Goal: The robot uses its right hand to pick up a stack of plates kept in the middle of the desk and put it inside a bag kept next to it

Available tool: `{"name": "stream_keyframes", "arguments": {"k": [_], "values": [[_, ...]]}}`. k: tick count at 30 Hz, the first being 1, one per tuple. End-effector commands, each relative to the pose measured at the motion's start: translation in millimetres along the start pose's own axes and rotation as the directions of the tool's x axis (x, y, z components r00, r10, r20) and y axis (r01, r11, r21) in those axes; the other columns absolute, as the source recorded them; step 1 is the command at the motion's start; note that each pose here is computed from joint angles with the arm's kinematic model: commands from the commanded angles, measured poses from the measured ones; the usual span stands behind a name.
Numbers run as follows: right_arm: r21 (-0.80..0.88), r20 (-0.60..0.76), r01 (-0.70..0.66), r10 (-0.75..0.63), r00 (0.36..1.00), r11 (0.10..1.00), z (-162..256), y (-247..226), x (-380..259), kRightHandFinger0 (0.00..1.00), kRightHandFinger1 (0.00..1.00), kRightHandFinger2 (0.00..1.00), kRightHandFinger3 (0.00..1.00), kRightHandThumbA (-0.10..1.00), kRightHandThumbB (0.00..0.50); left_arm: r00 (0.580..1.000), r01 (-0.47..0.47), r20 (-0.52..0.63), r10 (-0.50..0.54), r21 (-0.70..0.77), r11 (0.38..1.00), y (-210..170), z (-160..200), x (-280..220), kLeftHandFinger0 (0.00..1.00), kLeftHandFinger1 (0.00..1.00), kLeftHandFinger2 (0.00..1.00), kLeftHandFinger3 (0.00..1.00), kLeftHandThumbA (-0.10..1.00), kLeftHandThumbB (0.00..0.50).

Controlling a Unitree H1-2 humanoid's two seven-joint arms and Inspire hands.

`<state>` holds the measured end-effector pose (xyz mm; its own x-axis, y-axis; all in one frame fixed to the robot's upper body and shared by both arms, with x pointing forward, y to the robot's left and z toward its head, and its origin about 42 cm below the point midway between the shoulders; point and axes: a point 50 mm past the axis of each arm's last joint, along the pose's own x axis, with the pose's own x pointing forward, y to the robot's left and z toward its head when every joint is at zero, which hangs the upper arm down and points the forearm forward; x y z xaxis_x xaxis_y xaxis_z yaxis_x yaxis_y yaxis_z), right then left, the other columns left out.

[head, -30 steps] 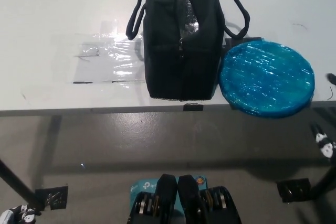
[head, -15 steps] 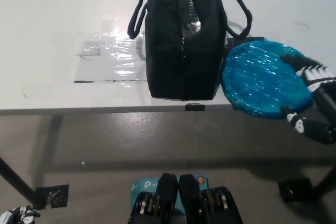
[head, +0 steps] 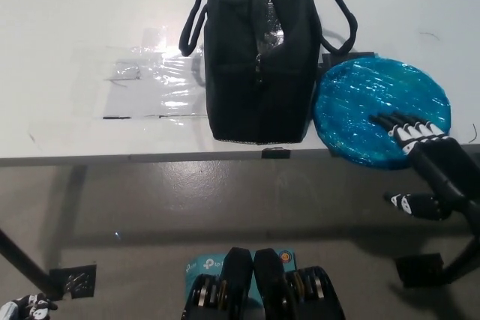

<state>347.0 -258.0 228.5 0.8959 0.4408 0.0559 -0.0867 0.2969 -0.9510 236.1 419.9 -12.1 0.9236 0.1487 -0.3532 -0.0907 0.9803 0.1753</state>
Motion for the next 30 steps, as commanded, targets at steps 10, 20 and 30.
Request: {"name": "stream_keyframes", "arguments": {"k": [10,20,30], "values": [[-0.134,-0.036,0.020,-0.025,0.999,0.991,-9,-12,20,1.00,1.00,1.00,1.00,0.81,0.500,0.999,-0.007,0.036,0.005,0.035,0.999,17,12,-1,0.00,0.00,0.16,0.20,-0.09,0.500],[-0.214,-0.048,0.013,-0.024,0.999,0.977,-20,-16,47,1.00,1.00,1.00,1.00,0.84,0.500,0.998,-0.002,0.058,-0.003,0.073,0.997,16,23,8,0.00,0.00,0.16,0.17,-0.08,0.500],[-0.200,-0.083,-0.111,0.097,0.992,0.974,-21,25,47,1.00,1.00,1.00,1.00,0.76,0.500,0.998,0.009,0.069,-0.013,0.054,0.999,15,27,12,0.00,0.00,0.14,0.19,-0.10,0.500]]}}
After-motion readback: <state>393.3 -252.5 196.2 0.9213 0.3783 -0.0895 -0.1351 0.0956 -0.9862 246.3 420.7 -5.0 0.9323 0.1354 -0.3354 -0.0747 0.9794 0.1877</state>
